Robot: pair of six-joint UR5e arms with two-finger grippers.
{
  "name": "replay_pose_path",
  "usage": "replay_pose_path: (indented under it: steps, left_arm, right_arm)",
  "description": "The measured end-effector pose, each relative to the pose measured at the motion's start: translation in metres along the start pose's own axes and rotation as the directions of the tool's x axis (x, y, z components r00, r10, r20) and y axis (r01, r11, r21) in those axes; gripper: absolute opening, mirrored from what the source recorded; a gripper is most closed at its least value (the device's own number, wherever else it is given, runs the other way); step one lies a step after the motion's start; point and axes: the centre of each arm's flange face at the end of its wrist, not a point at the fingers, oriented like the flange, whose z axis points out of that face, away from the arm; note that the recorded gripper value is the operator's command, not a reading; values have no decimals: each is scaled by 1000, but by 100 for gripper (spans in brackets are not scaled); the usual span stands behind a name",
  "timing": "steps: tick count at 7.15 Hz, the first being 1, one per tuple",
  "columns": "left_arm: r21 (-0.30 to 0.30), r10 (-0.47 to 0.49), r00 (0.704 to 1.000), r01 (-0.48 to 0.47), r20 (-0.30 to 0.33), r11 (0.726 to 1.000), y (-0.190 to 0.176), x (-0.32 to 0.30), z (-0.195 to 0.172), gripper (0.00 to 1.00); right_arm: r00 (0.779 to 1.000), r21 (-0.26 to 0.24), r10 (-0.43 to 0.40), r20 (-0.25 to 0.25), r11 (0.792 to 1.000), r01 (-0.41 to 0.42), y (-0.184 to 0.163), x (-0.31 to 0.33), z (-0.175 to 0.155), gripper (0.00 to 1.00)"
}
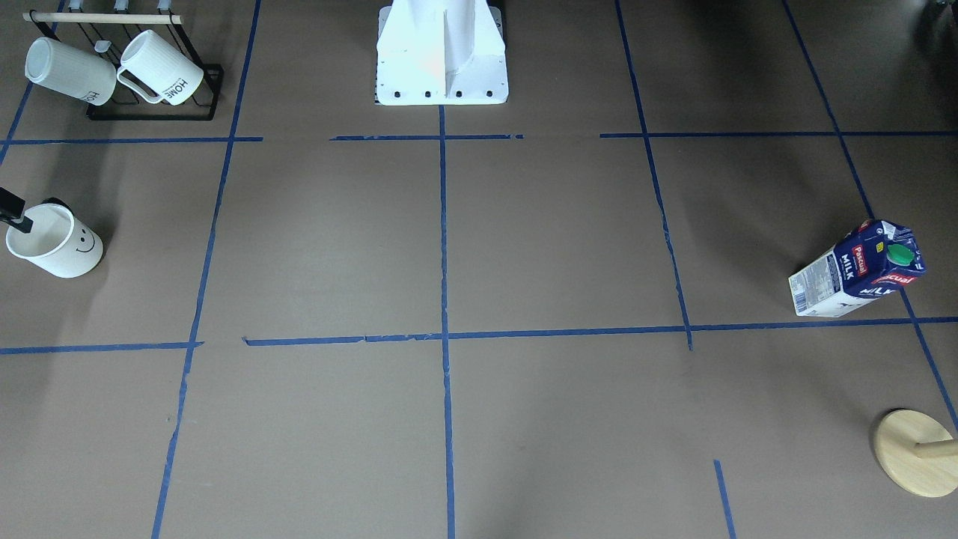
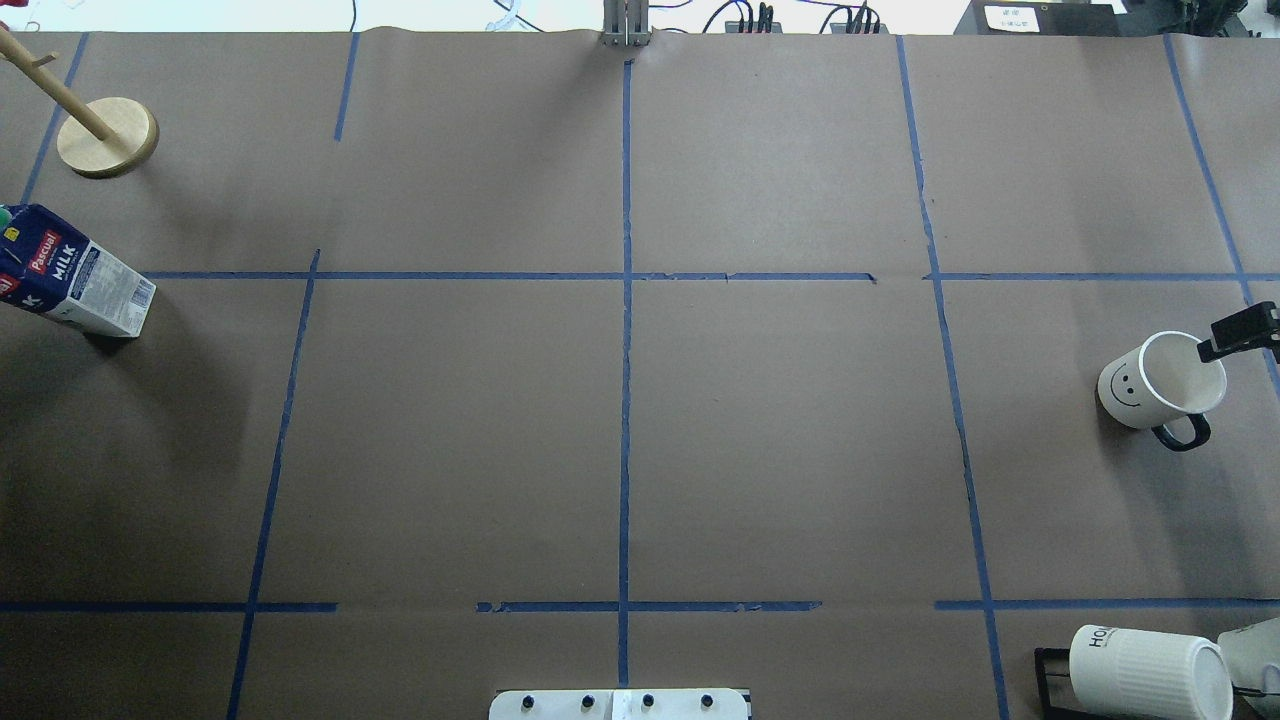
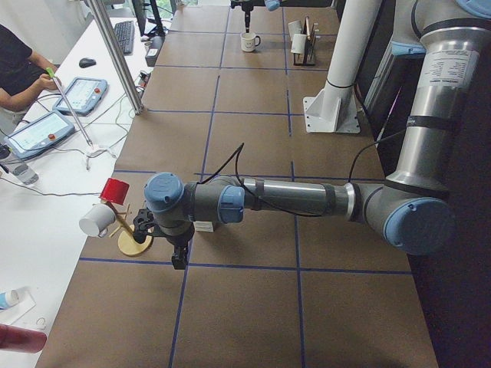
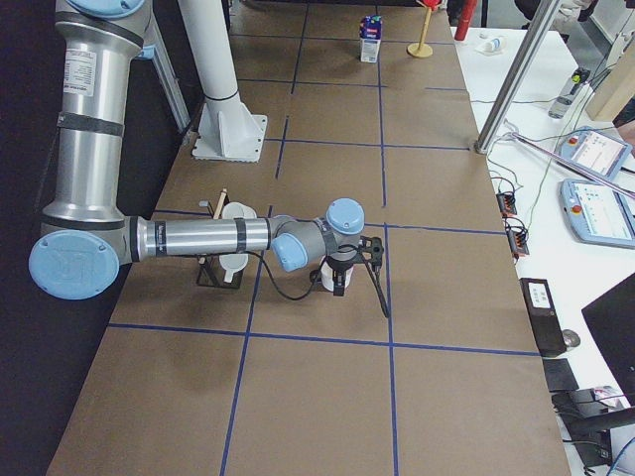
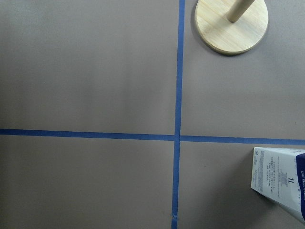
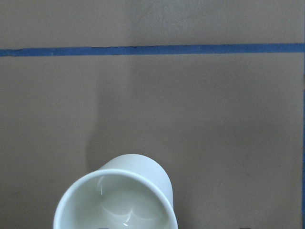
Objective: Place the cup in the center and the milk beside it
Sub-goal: 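Lower the right gripper onto the white mug and grasp its rim, then carry the white mug with the right gripper to the table center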
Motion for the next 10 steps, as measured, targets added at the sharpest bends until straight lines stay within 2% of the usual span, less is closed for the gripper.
replay_pose_path:
  steps: [1,4,5,6,7,8,9,10]
  left_arm:
    - [1,1,1000,-1,-1,1000,-1,1,-1,100]
    - [9,8,1000,-8,-1,1000,-2,5,-4,100]
    - [13,13,1000,-13,-1,1000,-2,7,-6,100]
    - [15,16,1000,-15,-2,1000,-2,9,-7,100]
    - [16,16,1000,-16,-2,1000,-2,10,-8,100]
    - [17,18,1000,-18,-5,1000,-2,11,-8,100]
    - [18,23,1000,-22,-8,1000,-3,12,-8,100]
    - [17,28,1000,-28,-10,999,-4,15,-7,100]
  right_arm:
    - [1000,-11,-5,-20,1000,5,-2,-3,12,2]
    - [1000,-12,-7,-30,1000,7,-5,-7,18,0]
    - [1000,-1,-25,-18,1000,24,-5,-18,10,0]
    - [999,25,-45,16,999,44,-7,-57,-7,0]
    - [997,43,-45,66,998,42,-16,-121,-22,0]
    - [992,37,-23,121,999,18,-32,-209,-31,0]
    - [988,15,8,155,1000,-11,-40,-300,-32,0]
    - [986,1,46,163,999,-47,-43,-383,-28,0]
